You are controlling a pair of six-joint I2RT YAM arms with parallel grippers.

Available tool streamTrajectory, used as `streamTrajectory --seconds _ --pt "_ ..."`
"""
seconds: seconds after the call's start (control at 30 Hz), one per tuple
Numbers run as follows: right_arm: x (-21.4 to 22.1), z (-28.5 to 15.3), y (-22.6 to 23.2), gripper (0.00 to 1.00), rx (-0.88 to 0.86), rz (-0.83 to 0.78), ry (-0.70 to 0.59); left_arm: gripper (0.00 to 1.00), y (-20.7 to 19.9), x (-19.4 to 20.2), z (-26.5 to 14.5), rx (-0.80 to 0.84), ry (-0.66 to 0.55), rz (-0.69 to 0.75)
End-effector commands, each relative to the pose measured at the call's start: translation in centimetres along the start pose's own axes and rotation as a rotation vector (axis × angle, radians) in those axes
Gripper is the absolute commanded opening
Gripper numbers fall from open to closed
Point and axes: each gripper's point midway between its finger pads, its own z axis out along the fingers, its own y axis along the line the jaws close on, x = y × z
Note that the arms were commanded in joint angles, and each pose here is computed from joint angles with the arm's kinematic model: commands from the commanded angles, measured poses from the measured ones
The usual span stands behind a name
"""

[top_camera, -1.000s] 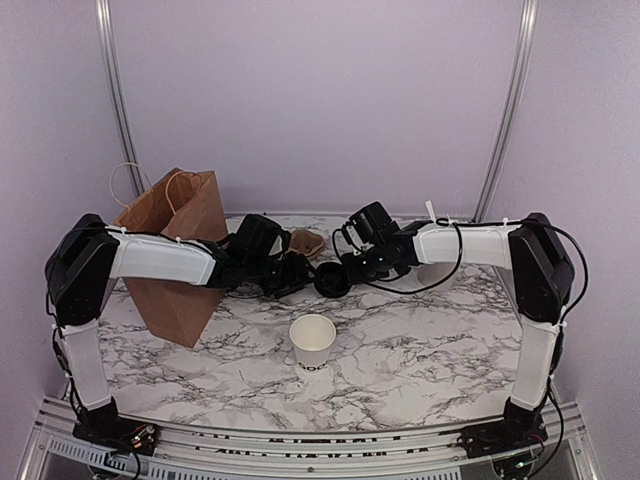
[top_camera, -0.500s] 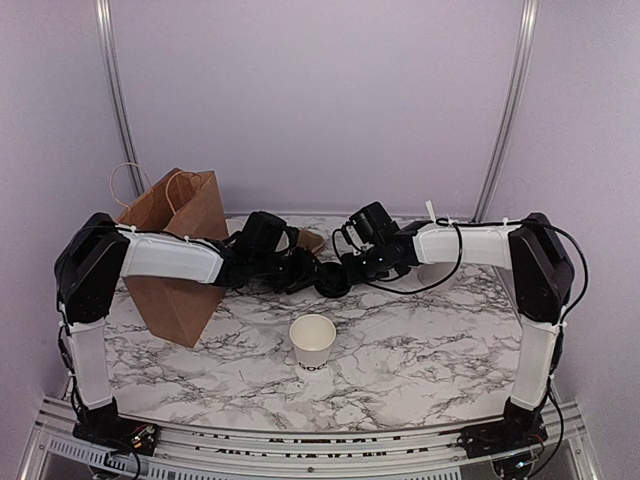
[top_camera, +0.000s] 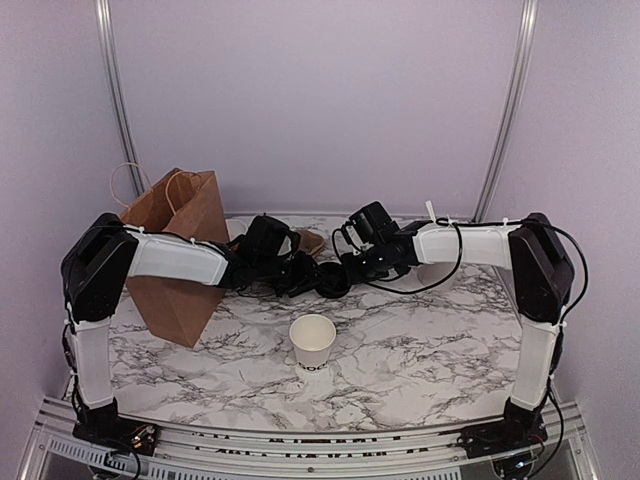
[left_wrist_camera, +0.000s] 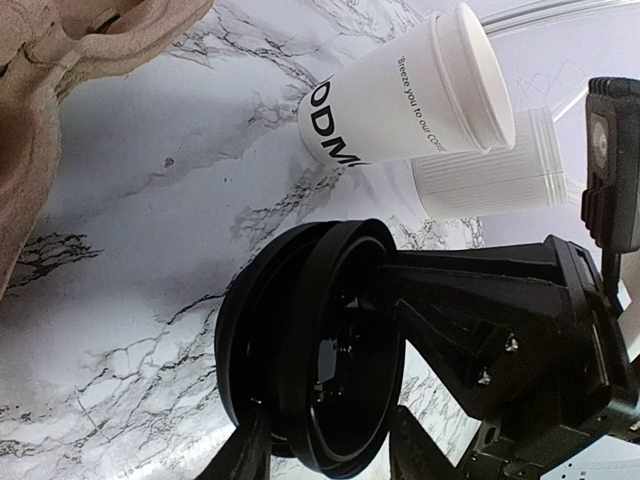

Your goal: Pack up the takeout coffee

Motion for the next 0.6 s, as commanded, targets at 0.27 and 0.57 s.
streamTrajectory --seconds 0.27,0.57 --pt "-1.83 -0.88 1.36 0.09 -0.045 0.008 -0.046 0.27 -1.27 -0.98 0.75 0.042 -0.013 0.001" --pt "-1.82 -1.04 1.33 0.09 -0.04 0.005 -0.047 0.14 -1.05 -0.79 1.11 0.041 -0.003 -0.002"
